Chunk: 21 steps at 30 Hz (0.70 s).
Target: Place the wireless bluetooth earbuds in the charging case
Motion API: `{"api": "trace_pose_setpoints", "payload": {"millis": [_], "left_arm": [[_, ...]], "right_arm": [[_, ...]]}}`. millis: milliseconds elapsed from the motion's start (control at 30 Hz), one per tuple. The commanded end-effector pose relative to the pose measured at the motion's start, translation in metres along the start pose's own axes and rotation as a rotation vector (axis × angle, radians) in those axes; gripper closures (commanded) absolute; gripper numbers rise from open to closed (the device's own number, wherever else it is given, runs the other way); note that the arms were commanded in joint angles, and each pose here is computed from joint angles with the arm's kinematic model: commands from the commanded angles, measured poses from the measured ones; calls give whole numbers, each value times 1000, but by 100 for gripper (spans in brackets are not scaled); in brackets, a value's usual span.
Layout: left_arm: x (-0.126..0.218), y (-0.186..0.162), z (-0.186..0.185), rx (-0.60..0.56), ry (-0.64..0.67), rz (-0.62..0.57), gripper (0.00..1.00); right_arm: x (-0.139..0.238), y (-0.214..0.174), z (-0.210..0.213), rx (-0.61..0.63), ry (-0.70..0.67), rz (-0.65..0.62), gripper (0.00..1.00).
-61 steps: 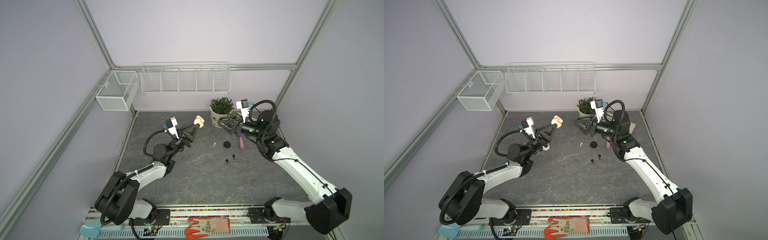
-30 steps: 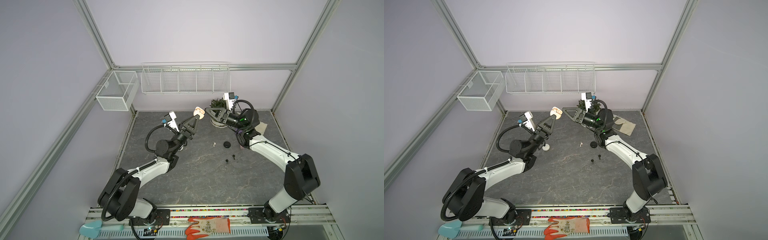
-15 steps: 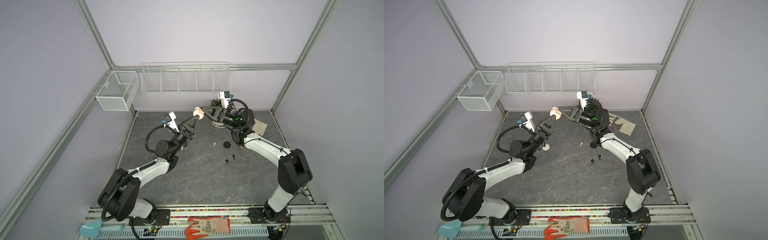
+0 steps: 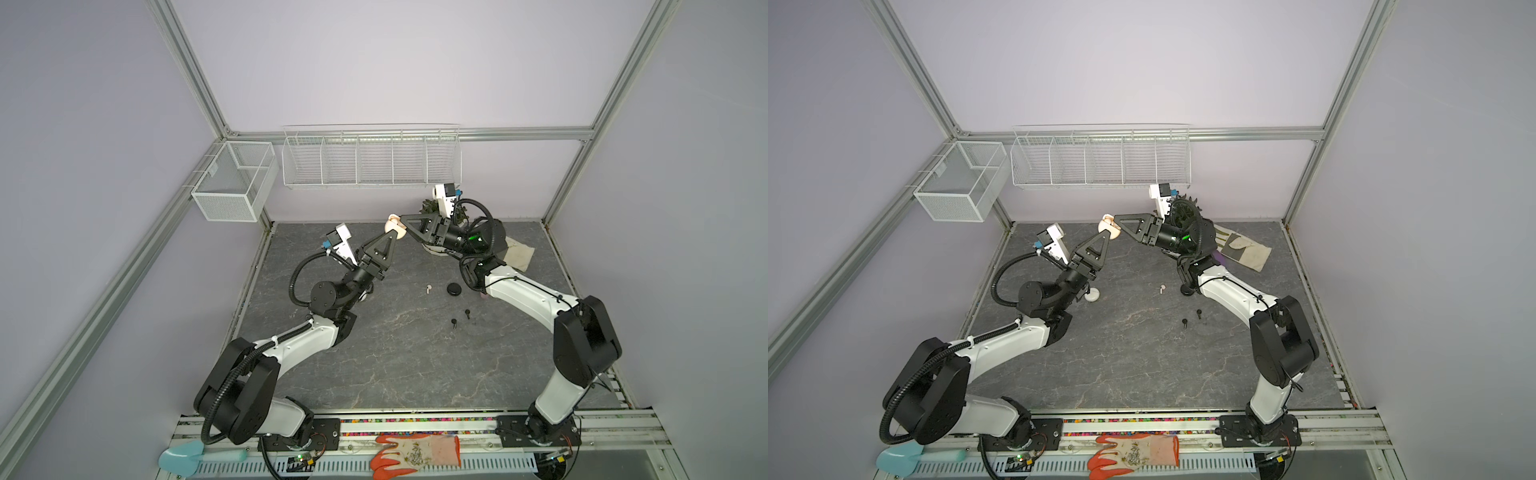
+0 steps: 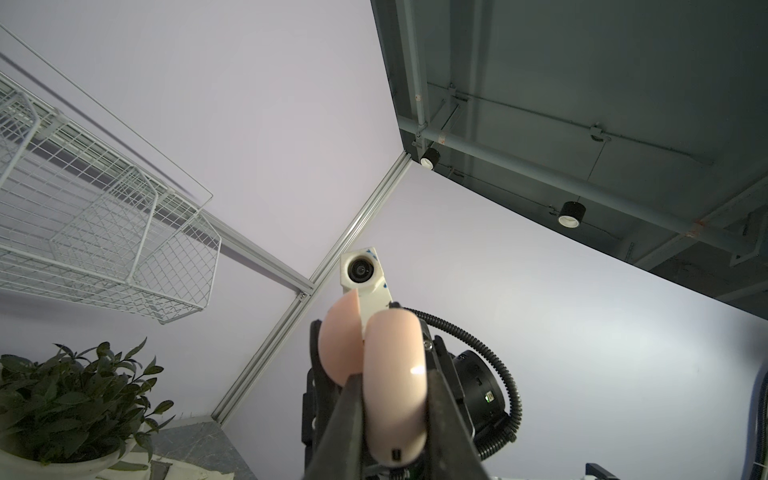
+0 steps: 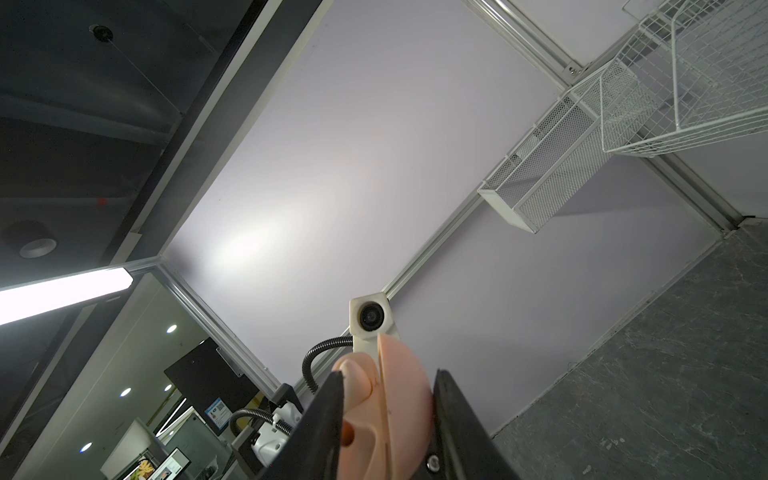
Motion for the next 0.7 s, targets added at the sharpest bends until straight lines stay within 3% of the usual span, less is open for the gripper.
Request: {"api": "trace_pose_setpoints", "payload": {"millis": [0, 667], "left_arm": [[2, 7, -11, -21, -34, -31, 100], [5, 3, -10, -21, -31, -14, 98]], "right_arm": [[-7, -1, 16, 12, 74, 20, 63], [-7, 0, 32, 35, 91, 24, 82]]}}
Point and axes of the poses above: each gripper's point midway between its finger pads, its own x axis back along the fingers, its own z axis along the line the jaws close on, y = z × x, the point moved 5 cm from there along x, back along the fingers, and after that the axes turned 1 degree about -x, right-handed, at the moved point
